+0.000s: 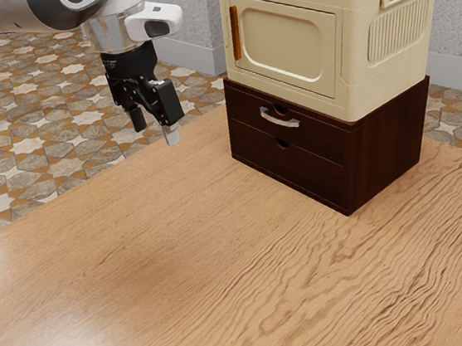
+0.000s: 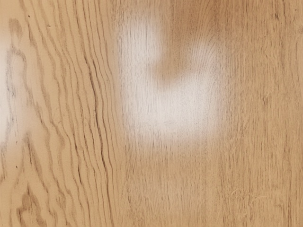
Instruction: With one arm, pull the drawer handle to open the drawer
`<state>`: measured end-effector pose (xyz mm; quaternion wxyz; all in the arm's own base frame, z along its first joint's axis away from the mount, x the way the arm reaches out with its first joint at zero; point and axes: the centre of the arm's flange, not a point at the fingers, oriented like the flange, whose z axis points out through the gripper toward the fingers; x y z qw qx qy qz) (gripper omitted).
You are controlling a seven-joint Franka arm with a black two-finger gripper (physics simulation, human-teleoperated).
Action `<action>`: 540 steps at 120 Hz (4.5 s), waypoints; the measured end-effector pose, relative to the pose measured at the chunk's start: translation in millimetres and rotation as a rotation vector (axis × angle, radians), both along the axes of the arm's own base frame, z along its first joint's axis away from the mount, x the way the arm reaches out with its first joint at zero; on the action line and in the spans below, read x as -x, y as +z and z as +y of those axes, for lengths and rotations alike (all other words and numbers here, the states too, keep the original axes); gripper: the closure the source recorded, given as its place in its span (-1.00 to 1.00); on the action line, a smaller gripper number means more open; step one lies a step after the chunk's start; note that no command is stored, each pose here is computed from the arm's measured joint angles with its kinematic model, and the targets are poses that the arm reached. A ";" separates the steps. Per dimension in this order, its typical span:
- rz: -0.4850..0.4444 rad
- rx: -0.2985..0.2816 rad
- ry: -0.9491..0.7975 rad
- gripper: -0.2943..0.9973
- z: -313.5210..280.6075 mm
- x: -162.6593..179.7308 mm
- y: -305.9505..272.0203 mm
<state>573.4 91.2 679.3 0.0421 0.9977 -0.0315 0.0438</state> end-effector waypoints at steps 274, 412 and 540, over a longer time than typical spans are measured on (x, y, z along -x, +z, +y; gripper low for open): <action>-0.273 -0.380 -1.419 -0.45 -136.4 -38.9 -15.8; -0.284 -0.559 -1.265 -0.14 4.1 -70.5 -68.8; -0.409 -0.552 -1.296 -0.02 -1.6 -156.9 -96.8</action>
